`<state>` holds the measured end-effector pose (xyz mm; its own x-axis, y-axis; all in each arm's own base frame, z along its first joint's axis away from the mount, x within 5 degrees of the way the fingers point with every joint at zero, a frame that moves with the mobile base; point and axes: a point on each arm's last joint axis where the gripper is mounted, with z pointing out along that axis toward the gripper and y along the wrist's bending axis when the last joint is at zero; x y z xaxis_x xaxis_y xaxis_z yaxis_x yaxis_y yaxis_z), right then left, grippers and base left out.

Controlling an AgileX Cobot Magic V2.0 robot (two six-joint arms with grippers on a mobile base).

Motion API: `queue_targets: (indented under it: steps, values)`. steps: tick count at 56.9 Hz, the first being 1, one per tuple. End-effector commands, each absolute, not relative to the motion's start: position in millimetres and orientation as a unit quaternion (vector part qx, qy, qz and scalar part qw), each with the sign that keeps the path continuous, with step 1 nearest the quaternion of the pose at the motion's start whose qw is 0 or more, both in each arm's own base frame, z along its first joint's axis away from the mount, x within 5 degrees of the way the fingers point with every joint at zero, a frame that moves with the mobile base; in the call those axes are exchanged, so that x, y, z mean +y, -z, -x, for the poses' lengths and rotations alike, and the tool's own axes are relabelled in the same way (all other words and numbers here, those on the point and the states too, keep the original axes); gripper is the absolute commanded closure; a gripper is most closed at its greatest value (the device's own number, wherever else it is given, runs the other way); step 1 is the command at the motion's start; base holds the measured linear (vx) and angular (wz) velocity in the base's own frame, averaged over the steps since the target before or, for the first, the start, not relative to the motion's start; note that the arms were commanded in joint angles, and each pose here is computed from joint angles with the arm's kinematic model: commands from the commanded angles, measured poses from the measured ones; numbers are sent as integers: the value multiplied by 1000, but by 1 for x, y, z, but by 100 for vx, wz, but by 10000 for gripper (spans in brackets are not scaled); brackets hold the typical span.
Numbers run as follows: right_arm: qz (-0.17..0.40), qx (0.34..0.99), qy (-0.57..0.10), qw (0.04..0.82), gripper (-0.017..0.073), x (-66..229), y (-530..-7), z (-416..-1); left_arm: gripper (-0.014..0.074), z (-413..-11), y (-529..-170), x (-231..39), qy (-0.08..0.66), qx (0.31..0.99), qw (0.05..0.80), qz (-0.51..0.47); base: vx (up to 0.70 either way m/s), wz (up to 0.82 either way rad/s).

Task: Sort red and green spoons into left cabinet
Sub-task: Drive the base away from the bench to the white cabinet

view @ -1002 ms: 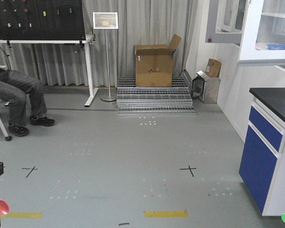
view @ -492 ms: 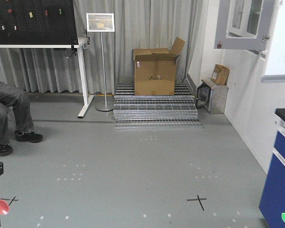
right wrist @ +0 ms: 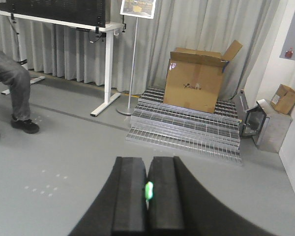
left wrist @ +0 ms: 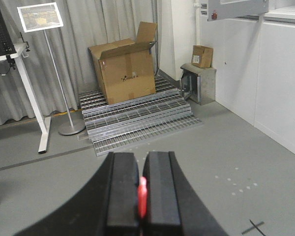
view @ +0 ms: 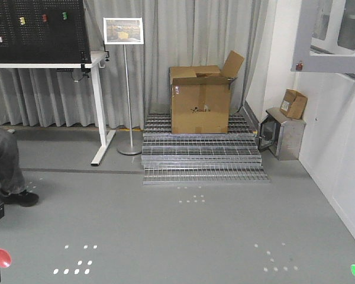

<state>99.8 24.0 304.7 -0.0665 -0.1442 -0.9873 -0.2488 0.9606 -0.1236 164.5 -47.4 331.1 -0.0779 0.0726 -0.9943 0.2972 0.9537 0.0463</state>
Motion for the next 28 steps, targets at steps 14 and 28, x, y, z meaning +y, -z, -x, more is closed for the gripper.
queue_targets:
  steps: [14,28]
  values:
    - [119,694,-32,710,562,22,-322,-101,599,-162,-346,-52,110,701,692,-132,66,-3]
    - [119,694,-32,710,562,22,-322,-101,599,-163,-346,-52,110,701,692,-132,64,-2]
